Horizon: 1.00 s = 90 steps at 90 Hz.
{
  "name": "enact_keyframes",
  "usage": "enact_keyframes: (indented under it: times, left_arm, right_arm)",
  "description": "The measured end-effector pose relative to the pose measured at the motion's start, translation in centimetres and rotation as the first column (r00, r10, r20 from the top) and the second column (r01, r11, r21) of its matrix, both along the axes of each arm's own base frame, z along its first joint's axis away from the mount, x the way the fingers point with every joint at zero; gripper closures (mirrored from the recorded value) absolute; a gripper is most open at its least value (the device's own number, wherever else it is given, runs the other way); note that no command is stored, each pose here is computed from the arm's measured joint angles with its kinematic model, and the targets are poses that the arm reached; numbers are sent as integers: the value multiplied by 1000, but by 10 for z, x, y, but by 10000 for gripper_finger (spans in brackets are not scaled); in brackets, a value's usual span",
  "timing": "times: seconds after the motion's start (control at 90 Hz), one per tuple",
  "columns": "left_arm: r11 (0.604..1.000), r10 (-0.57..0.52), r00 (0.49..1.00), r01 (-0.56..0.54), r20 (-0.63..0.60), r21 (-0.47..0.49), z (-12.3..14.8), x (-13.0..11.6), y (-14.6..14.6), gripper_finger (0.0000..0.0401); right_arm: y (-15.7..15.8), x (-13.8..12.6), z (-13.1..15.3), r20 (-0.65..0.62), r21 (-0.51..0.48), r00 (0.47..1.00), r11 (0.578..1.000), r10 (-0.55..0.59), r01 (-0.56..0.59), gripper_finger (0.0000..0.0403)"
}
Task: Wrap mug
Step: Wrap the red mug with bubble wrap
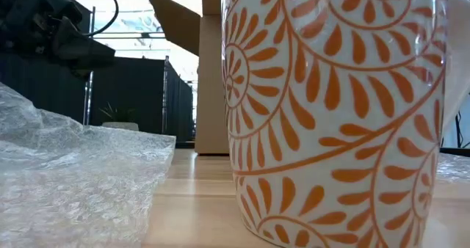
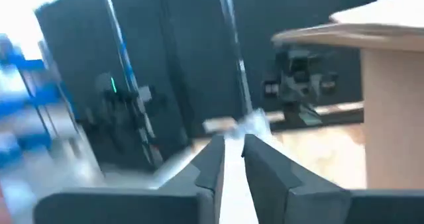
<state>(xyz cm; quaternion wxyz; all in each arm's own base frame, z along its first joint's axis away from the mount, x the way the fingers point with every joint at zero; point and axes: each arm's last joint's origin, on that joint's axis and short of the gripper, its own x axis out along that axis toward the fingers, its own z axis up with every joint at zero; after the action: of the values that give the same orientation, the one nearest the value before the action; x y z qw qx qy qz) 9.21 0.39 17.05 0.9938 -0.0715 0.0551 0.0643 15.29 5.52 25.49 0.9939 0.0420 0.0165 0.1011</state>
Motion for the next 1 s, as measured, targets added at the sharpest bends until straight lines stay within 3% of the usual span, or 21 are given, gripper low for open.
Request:
enact_keyframes:
  times: [0.2,0.322,0.567,0.756,1.0]
  left_arm:
    - [1000,0,1000,0,0,0,0,0,0,274]
    - [1000,0,1000,0,0,0,0,0,0,274]
    - [1000,0,1000,0,0,0,0,0,0,274]
    - [1000,0,1000,0,0,0,0,0,0,274]
    - [1000,0,1000,0,0,0,0,0,0,274]
  right_arm:
    - [29,34,9,-225,-334,968,942,-110,29,308]
    - [44,58,5,-346,-448,928,893,-137,-35,281]
    - [73,113,-1,-518,-531,836,834,-183,-146,236]
    - [89,142,-3,-626,-560,750,792,-214,-242,227]
    - [104,166,-29,-718,-510,677,786,-164,-350,233]
